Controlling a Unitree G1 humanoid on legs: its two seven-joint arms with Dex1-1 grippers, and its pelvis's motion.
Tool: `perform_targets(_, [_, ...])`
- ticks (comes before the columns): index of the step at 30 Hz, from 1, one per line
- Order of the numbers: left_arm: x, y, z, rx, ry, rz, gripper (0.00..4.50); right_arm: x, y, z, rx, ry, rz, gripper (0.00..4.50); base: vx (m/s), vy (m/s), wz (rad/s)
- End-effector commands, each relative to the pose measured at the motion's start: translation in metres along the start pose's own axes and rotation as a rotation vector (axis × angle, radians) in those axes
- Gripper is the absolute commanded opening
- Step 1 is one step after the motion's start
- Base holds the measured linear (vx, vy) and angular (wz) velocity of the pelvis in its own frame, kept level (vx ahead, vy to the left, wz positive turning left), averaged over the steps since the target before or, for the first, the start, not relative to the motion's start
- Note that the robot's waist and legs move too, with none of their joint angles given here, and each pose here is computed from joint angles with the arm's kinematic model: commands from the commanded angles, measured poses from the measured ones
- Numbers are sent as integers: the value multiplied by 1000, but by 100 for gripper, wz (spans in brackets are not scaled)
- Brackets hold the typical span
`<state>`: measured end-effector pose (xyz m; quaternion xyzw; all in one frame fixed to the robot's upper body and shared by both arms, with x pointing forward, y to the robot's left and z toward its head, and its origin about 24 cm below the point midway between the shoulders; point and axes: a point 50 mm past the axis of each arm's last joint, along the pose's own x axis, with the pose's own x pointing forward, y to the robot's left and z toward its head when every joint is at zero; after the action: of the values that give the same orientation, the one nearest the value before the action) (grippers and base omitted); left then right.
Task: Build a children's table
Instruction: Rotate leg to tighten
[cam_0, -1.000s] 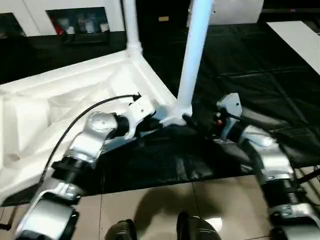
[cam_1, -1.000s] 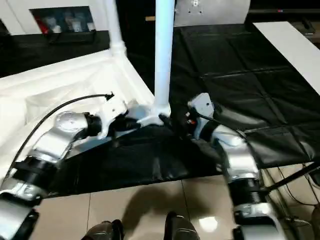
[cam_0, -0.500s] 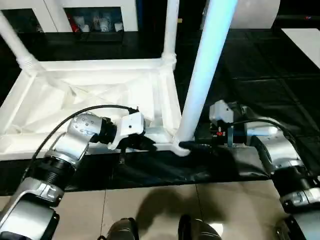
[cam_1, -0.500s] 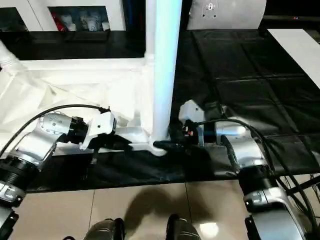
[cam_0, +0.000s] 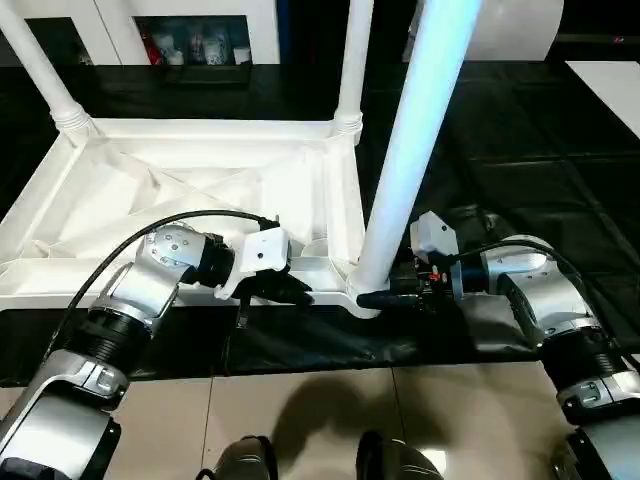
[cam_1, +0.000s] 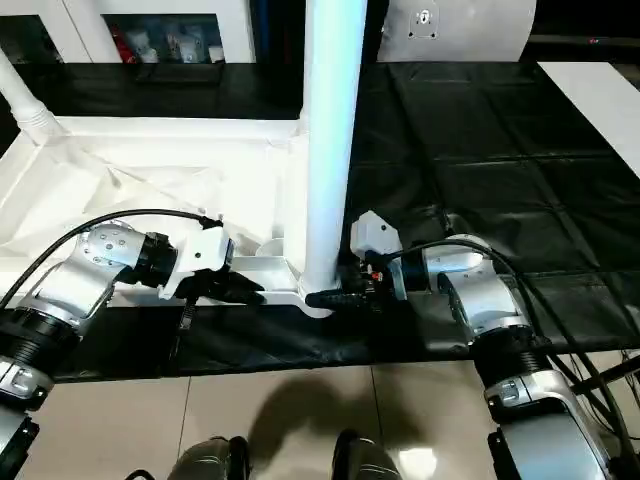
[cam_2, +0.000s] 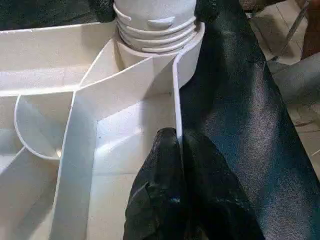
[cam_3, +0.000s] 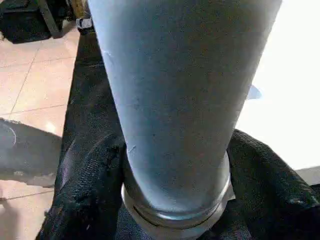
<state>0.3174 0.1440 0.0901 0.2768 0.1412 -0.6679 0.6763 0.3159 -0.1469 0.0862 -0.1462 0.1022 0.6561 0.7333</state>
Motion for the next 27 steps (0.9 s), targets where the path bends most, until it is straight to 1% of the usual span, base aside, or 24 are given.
perform_targets(1, [7,-4,-1,17,36,-69,0,0,-1,2,-22,15,30,270,0,0,0])
perform_targets(5, [7,-4,-2,17,36,-67,0,0,1,2,-17,11,38,267,0,0,0])
perform_targets(8, [7,-3,-2,10,30,-55,0,2,4,0,-7,5,50,267,0,0,0])
perform_targets(11, [8,1,0,-47,7,15,0,7,9,-1,39,-47,28,267,0,0,0])
perform_targets(13, [11,6,2,-85,2,88,0,14,8,-3,85,-67,-57,267,0,0,0])
perform_targets(15, [13,10,4,-108,-14,131,0,20,7,-6,116,-67,-123,267,0,0,0])
perform_targets(17, [22,15,12,-152,-37,207,0,34,6,-11,173,-80,-260,266,0,0,0])
perform_targets(18, [30,17,17,-180,-51,257,0,43,5,-12,228,-104,-351,266,0,0,0])
perform_targets(20, [37,20,22,-203,-61,299,0,50,3,-12,266,-126,-415,266,0,0,0])
perform_targets(22, [55,25,35,-278,-100,402,0,64,0,-10,325,-143,-592,266,0,0,0])
perform_targets(24, [65,29,44,-317,-126,465,0,72,-2,-7,345,-145,-684,266,-8,27,-2])
perform_targets(25, [65,29,44,-317,-126,465,0,72,-2,-7,345,-145,-684,266,0,0,0])
perform_targets(26, [70,31,49,-331,-137,498,0,77,-3,-6,363,-148,-725,266,0,0,0])
perform_targets(27, [75,35,56,-349,-152,554,0,83,-5,-2,400,-158,-790,266,0,0,0])
